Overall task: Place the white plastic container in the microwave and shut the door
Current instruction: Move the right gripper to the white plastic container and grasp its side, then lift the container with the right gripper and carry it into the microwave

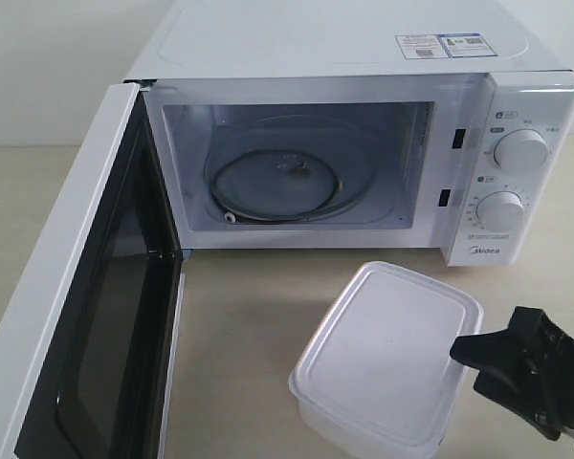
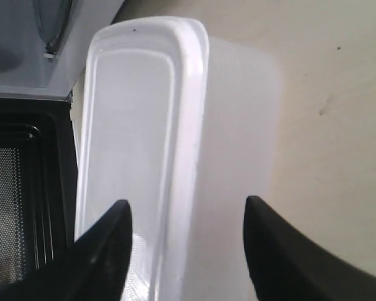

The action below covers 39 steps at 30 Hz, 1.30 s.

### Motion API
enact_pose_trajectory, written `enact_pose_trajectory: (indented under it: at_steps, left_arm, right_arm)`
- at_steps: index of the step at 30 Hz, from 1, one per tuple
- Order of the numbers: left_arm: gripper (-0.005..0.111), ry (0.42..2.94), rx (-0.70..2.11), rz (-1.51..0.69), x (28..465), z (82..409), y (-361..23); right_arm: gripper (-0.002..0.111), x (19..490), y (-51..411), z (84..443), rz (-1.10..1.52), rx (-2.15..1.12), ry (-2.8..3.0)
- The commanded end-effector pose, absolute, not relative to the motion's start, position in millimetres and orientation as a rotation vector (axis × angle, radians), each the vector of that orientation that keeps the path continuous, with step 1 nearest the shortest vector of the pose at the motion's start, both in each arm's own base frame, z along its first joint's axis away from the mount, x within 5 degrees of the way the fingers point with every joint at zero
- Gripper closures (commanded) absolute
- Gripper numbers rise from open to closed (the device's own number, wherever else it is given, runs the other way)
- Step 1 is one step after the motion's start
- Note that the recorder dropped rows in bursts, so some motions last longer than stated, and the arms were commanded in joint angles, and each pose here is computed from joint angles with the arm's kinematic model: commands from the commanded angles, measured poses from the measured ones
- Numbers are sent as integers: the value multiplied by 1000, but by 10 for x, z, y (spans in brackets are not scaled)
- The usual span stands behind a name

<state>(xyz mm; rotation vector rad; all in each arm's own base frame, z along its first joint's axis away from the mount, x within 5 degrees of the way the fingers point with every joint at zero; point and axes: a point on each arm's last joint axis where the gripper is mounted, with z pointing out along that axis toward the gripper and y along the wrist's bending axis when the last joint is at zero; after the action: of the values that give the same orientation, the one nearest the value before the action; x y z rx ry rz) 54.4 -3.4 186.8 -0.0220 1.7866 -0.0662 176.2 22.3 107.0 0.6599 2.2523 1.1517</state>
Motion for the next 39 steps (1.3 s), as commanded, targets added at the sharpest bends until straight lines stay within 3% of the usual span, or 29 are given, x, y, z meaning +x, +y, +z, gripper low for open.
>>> enact_pose_trajectory:
  at_steps: [1, 11, 14, 18, 21, 39]
  left_arm:
    - [102, 1779, -21, -55, 545, 1865, -30]
    - [102, 1779, -21, -55, 545, 1865, -30]
    - [102, 1779, -21, -55, 545, 1865, -30]
    - [102, 1779, -21, -55, 545, 1865, -30]
    - [102, 1779, -21, -55, 545, 1865, -30]
    - [102, 1779, -21, -55, 545, 1865, -30]
  right_arm:
    - [57, 1815, 313, 1092, 1148, 677, 2225]
    - [58, 1797, 358, 1061, 1136, 698, 2270]
    - [73, 1799, 361, 1067, 1150, 713, 2263]
    - [81, 1798, 362, 1067, 1150, 711, 2264]
    - [109, 1798, 362, 1067, 1136, 672, 2267]
    - [109, 1866, 538, 1274, 1319, 525, 2044]
